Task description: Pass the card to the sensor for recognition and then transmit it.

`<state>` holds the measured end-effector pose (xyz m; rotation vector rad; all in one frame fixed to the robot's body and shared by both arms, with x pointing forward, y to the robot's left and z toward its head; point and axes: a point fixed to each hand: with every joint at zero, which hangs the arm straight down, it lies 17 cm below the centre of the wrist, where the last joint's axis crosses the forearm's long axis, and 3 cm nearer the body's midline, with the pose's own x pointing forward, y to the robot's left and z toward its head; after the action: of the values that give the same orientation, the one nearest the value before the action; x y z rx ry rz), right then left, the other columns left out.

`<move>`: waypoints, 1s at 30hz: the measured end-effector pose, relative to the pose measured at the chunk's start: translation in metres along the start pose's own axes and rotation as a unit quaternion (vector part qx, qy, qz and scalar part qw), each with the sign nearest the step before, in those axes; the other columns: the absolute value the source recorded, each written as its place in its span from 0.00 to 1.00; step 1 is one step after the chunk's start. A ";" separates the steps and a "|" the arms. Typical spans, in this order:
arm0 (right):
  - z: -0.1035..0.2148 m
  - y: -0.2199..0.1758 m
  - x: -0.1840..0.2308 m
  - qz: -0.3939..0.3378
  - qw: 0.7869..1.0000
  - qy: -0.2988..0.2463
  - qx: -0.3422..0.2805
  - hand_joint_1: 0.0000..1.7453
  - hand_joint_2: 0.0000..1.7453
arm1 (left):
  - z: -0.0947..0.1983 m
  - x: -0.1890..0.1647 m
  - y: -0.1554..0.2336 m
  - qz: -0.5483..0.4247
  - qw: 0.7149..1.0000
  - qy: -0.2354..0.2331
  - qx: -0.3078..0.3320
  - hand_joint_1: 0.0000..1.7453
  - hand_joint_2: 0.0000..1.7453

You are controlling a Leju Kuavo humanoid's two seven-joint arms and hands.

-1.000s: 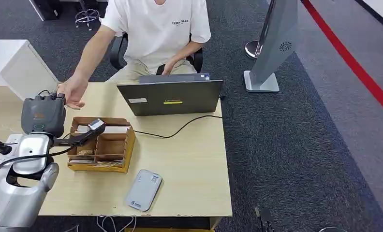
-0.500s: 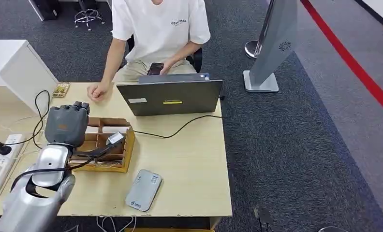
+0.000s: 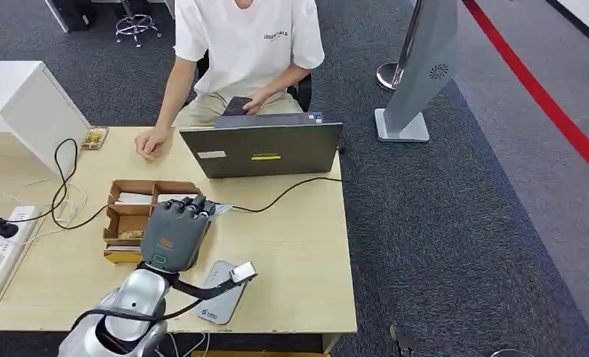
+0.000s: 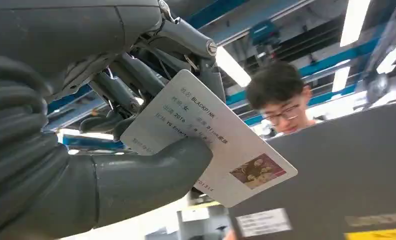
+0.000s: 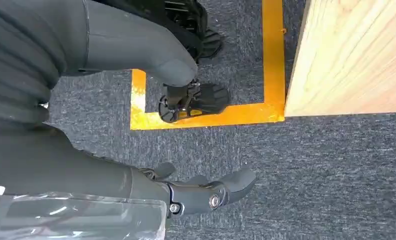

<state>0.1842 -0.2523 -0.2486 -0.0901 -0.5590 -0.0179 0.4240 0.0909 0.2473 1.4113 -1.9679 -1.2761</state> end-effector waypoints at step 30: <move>0.005 -0.001 -0.016 -0.008 1.000 0.012 -0.013 0.00 1.00 | 0.067 0.046 -0.066 0.066 0.989 0.055 -0.120 1.00 1.00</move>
<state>0.1681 -0.2534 -0.2531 -0.1108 -0.5355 -0.0408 0.3907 0.0745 0.1495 1.1884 -1.7379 -1.2970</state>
